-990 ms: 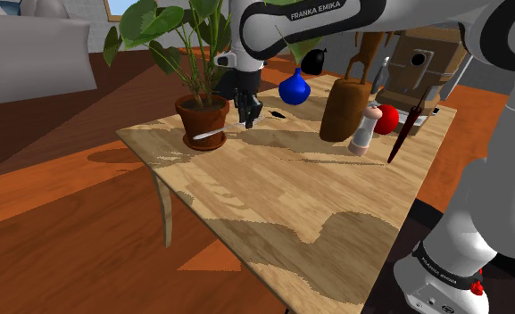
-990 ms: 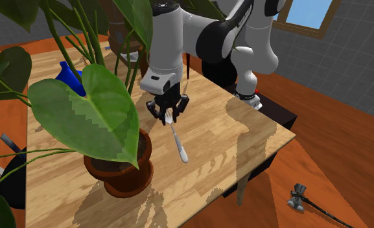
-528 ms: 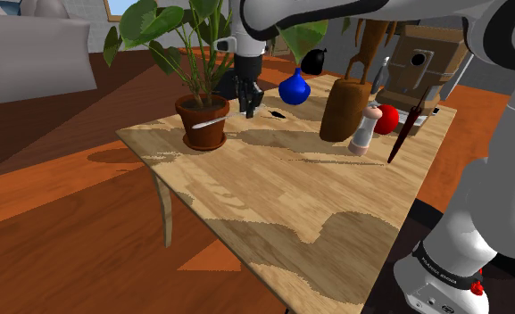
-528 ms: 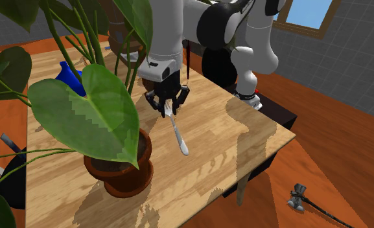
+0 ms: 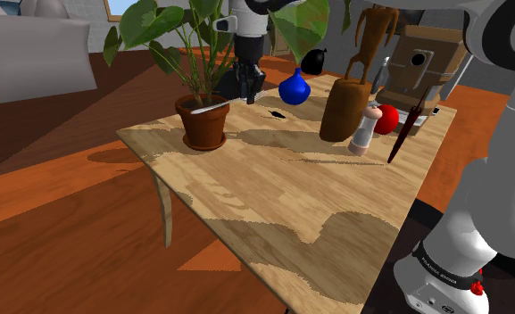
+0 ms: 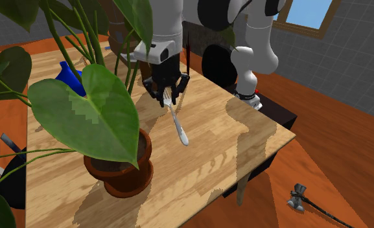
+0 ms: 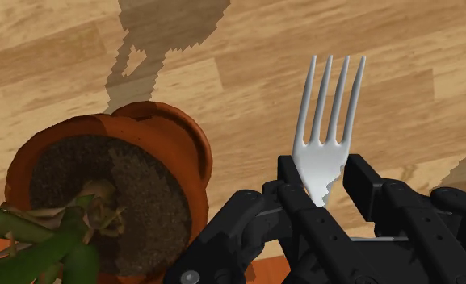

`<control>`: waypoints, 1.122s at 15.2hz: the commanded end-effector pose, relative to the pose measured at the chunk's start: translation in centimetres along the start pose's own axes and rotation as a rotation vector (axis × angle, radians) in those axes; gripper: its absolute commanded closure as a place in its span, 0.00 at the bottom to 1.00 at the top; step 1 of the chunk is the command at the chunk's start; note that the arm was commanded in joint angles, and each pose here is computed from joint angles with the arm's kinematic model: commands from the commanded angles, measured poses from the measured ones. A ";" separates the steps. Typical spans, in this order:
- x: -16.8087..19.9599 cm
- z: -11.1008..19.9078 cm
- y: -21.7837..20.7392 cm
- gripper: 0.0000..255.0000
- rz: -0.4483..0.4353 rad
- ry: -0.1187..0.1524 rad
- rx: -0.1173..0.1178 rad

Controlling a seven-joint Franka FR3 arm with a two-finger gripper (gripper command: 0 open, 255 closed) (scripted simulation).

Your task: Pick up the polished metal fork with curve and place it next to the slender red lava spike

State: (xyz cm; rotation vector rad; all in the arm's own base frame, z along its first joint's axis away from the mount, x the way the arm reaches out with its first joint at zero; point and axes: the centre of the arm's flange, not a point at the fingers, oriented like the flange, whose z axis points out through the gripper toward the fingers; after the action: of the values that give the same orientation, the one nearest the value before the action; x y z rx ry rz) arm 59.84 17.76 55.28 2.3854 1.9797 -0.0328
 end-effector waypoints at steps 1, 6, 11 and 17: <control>-0.1 -1.0 0.1 1.00 0.000 0.000 0.001; -0.2 -3.7 0.1 1.00 0.000 0.000 0.001; -0.3 -6.3 0.2 1.00 0.000 0.000 0.001; -0.5 -9.5 0.2 1.00 0.000 0.000 0.001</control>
State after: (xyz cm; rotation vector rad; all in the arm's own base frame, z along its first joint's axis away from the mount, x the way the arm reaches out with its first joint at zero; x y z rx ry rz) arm 59.78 17.63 64.11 2.3854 1.9798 -0.0328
